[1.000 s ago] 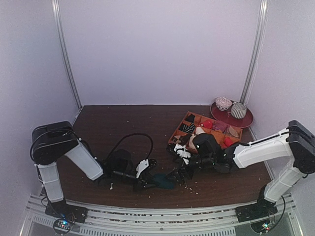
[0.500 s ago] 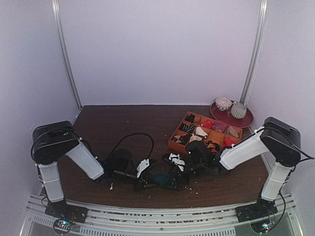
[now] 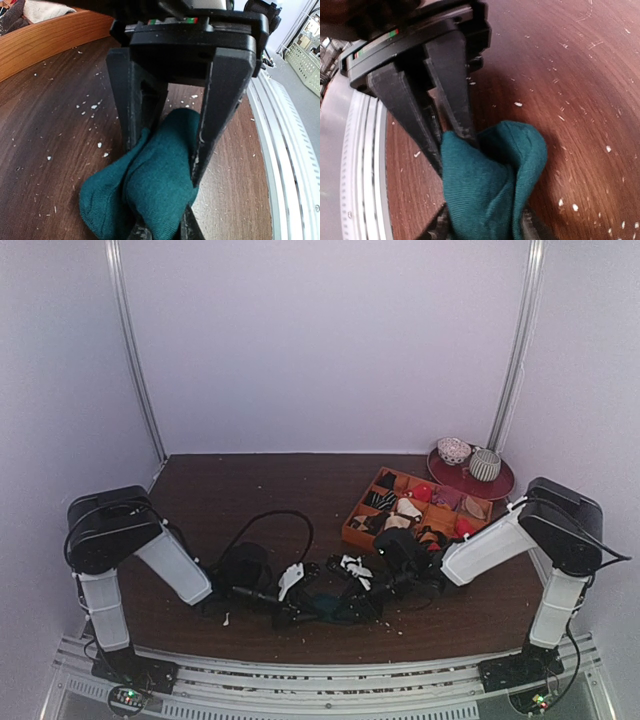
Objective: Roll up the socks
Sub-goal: Pick up the pair of socks from the center of the board, then place a pair of socks in the storage box.
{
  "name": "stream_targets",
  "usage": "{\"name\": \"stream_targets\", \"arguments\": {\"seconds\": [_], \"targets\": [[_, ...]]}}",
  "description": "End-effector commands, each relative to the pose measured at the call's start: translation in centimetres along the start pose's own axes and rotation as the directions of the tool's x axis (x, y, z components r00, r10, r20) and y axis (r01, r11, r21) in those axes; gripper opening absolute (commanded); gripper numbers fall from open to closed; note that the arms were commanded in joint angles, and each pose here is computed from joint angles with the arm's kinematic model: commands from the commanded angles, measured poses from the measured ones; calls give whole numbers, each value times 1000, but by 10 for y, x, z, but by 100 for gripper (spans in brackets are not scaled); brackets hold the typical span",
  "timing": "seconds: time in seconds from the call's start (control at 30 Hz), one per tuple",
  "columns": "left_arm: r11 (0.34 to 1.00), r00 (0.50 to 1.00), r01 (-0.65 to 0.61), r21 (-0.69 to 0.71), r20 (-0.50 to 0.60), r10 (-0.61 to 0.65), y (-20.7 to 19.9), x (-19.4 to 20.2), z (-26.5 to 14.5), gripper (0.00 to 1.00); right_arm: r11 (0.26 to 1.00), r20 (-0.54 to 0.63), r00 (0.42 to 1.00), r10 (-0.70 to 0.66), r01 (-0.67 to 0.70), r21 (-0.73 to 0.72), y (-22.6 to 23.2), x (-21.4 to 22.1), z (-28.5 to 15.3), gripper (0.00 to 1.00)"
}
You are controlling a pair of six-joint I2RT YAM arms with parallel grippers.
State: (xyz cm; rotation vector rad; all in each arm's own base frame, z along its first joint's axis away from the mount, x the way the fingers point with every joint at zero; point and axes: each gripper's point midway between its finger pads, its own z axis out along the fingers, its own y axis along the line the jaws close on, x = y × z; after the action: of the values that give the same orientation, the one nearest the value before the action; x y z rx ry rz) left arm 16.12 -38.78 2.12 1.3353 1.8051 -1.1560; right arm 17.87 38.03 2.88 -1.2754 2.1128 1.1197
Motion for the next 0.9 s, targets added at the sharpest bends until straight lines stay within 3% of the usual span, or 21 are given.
{"name": "stream_targets", "arguments": {"seconds": [0.0,0.17,0.27,0.53,0.6,0.87], "targets": [[986,944,148,-70,-287,-162,3,91,-3,0,997,-83,994,72,-73,-10,-4,21,9,30],[991,966,98,-90,-232,-116,10,61,-2,11,995,-77,993,92,-89,38,-12,17,8,14],[990,978,47,-136,-194,-74,19,30,-11,26,993,-37,996,84,-80,83,-15,2,0,0],[947,992,-36,-319,-124,-4,47,-42,-65,36,964,161,985,57,-96,246,-34,-73,-70,0],[928,994,-47,-371,-112,5,54,-56,-79,43,950,202,978,53,-112,292,-42,-86,-96,0],[866,999,-42,-499,-15,39,70,-106,-117,55,830,278,960,43,-189,524,-106,-94,-204,0]]}}
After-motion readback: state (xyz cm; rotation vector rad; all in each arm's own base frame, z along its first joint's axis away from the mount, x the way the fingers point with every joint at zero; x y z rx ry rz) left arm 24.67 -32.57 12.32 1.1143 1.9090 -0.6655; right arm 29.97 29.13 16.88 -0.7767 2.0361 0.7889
